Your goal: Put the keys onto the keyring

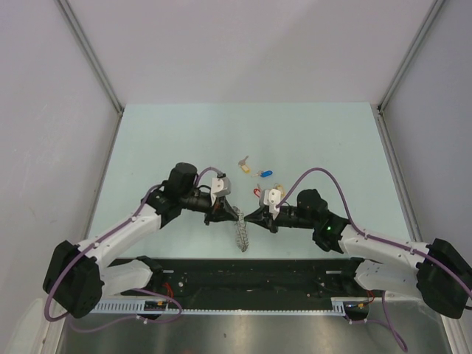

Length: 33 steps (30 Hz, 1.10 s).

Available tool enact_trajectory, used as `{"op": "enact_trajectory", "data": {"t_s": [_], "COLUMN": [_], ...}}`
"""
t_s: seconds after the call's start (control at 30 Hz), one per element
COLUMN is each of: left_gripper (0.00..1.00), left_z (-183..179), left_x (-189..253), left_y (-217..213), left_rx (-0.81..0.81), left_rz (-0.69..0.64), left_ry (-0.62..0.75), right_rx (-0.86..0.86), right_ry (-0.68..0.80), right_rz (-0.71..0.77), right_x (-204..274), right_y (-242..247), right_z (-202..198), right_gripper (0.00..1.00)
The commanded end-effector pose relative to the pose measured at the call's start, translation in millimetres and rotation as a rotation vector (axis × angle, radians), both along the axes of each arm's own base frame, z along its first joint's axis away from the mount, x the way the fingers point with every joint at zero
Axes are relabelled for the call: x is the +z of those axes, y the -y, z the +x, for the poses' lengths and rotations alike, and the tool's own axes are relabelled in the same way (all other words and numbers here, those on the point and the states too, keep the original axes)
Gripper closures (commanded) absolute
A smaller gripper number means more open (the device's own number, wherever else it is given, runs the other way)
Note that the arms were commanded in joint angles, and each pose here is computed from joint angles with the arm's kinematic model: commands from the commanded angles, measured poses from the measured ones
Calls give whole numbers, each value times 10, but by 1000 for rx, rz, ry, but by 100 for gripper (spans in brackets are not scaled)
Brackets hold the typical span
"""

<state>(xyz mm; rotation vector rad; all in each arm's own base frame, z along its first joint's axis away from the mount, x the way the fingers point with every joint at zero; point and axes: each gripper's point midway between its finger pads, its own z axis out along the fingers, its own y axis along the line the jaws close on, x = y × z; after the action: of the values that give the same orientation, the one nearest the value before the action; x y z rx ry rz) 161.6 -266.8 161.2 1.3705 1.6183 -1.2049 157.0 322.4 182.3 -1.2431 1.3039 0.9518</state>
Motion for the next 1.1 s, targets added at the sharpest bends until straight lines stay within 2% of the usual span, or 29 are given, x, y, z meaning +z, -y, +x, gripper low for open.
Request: {"op": "enact_trajectory", "data": {"t_s": [0.0, 0.37, 0.53, 0.8, 0.9, 1.07], "left_gripper": [100, 100, 100, 100, 100, 100], "left_z": [57, 76, 142, 380, 420, 499], "left_x": [338, 378, 362, 392, 400, 565], "left_y": [69, 46, 9, -277, -410, -760], "left_rx": [-7, 24, 88, 378, 478, 683], "left_rz": [-107, -110, -88, -4, 11, 26], "left_ry": [122, 141, 138, 157, 156, 231], "right_rx": [61, 76, 6, -85, -129, -219], "right_ry": [-17, -49, -65, -145, -200, -344], "right_rz": [20, 19, 26, 10, -32, -152], "right_x": [85, 70, 88, 48, -50, -318], "right_y": [-61, -48, 1, 90, 178, 405], "right_z": [-73, -61, 64, 134, 117, 23], "right_gripper": [100, 100, 100, 100, 100, 100]}}
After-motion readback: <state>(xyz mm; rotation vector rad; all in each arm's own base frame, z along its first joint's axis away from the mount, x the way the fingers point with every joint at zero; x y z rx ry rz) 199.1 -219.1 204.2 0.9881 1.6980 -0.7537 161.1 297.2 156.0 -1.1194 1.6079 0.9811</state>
